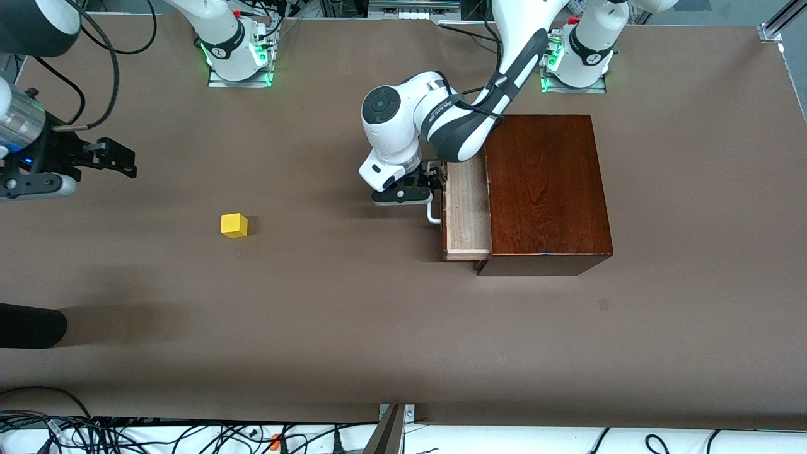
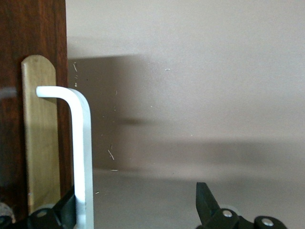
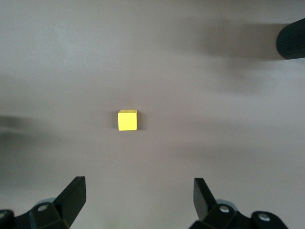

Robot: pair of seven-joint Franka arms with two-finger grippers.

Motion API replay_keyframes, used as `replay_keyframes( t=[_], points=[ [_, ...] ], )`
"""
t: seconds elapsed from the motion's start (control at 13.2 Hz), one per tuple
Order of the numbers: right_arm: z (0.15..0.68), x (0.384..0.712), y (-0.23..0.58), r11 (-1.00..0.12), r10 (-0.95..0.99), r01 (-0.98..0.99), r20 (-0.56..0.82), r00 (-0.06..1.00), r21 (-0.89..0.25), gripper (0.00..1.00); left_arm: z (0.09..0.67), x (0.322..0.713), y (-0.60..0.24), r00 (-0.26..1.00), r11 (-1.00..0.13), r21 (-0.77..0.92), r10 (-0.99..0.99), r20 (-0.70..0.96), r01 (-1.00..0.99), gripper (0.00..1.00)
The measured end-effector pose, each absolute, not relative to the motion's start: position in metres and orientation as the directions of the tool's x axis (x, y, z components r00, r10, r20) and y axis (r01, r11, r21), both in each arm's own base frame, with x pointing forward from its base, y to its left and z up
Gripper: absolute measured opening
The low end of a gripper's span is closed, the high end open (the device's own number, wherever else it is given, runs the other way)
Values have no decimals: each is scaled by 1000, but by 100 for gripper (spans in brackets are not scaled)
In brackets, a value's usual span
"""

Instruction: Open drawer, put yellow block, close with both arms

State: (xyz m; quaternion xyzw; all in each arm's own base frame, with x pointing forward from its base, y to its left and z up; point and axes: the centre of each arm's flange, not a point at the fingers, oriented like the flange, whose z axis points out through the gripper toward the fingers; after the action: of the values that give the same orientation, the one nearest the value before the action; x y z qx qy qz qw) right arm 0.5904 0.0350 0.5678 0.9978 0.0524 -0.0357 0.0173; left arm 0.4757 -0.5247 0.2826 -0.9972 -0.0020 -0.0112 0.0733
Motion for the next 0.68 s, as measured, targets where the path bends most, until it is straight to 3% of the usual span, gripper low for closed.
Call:
replay_keyframes(
  t=[0.68],
  points=[
    [469, 621, 59, -994, 106, 100, -176, 979, -43, 100, 308, 470, -547, 999, -997, -76, 10, 32, 13, 100]
  ],
)
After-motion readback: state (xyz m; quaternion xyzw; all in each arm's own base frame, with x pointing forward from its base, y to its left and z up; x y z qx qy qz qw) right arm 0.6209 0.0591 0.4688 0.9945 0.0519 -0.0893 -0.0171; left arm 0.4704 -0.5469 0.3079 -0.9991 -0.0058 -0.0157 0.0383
